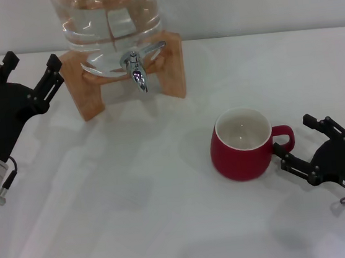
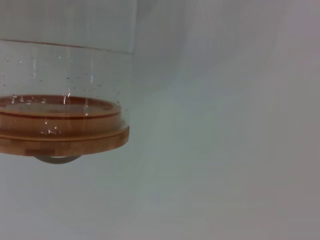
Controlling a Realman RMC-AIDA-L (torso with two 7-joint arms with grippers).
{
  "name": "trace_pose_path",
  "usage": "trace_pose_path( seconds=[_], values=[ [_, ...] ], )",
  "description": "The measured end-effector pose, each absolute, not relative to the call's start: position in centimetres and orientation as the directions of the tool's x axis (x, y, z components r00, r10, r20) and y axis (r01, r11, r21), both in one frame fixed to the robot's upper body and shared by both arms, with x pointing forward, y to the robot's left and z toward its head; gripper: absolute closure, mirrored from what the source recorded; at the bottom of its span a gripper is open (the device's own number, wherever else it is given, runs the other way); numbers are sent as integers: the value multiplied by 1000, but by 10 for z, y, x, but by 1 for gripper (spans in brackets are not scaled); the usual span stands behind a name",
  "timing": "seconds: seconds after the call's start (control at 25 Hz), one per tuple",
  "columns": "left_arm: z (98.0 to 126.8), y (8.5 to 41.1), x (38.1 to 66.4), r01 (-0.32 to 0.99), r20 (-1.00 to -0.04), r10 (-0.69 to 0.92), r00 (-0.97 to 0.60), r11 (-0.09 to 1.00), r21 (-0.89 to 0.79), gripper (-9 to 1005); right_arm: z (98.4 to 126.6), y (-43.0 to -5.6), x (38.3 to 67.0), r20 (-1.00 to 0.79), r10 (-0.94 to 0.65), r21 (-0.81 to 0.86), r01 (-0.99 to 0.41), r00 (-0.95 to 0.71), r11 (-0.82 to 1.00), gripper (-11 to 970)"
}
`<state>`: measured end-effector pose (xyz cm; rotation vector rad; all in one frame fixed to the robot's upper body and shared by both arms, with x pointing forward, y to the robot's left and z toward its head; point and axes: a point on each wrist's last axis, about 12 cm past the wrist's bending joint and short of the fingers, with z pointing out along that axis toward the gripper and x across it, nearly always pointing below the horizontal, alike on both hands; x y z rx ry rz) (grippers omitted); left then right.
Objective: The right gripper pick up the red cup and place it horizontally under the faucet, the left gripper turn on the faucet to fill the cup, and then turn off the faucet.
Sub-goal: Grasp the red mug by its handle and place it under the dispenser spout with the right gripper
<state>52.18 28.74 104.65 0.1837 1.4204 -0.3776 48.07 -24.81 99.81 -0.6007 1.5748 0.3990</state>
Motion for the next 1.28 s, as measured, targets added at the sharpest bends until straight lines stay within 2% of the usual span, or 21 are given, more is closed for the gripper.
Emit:
trace_pose_path(
  seconds=[1.28],
  values=[
    [1046,287,522,367,-984,-145,103,925,-98,116,998,-247,487,-987,-159,-113,-584,-29,804,114]
  ],
)
